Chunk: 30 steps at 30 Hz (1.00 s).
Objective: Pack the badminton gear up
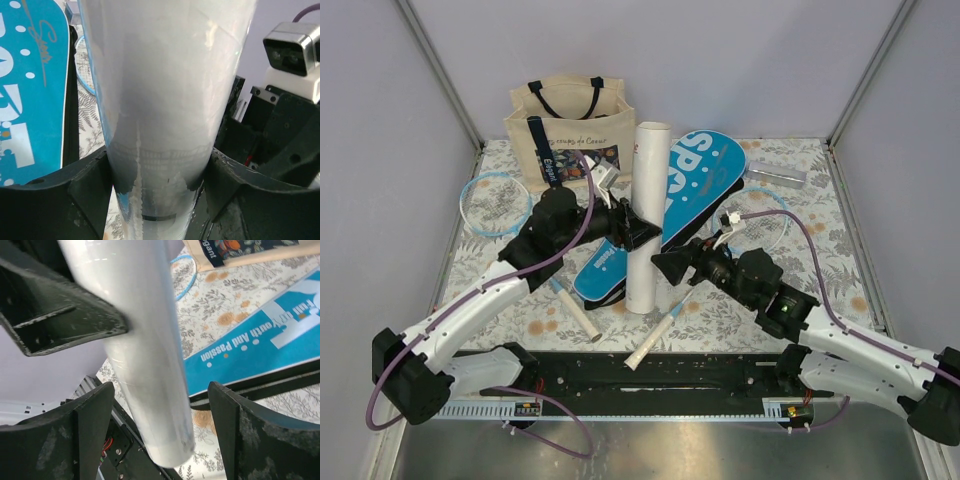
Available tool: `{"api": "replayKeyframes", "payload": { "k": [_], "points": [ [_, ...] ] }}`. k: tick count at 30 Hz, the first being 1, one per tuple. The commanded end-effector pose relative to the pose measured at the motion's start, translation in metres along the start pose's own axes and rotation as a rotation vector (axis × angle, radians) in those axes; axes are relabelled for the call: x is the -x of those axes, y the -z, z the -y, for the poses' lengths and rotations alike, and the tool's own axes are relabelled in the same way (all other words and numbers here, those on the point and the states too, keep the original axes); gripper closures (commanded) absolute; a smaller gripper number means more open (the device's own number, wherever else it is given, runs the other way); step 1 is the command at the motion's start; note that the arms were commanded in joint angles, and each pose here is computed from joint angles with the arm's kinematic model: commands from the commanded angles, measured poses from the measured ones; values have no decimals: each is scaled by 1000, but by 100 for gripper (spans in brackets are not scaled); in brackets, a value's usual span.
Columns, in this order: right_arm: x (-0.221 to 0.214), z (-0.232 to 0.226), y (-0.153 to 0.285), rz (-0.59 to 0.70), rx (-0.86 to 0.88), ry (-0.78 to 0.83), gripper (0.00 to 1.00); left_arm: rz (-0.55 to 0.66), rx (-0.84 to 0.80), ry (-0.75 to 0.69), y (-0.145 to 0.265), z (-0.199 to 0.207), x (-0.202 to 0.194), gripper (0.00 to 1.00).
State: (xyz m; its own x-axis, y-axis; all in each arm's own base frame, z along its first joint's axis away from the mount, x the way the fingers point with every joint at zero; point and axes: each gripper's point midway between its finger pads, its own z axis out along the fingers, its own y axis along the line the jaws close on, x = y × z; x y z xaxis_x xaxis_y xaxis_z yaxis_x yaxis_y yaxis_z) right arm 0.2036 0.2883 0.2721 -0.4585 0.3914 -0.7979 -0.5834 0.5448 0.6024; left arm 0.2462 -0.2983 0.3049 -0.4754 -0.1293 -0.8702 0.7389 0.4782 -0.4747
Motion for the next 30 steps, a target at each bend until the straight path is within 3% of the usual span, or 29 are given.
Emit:
{"api": "replayKeyframes", "payload": {
  "k": [1,5,11,19,24,30],
  "points": [
    [5,25,13,18,-167,-106,18,117,-19,-171,24,21,47,51],
    [6,58,34,54,-370,-210,29,76,100,-309,42,0,39,51],
    [-4,118,59,83,-625,-289,35,-14,171,-413,64,-14,19,51],
    [-37,190,83,-31,-903,-315,37,-15,24,-554,82,4,-10,52],
    [-51,225,105,-168,-1083,-275,40,1,-52,-627,90,16,-20,51],
    [-58,249,118,-220,-1176,-269,43,-4,-143,-663,94,31,-29,52]
  ]
}}
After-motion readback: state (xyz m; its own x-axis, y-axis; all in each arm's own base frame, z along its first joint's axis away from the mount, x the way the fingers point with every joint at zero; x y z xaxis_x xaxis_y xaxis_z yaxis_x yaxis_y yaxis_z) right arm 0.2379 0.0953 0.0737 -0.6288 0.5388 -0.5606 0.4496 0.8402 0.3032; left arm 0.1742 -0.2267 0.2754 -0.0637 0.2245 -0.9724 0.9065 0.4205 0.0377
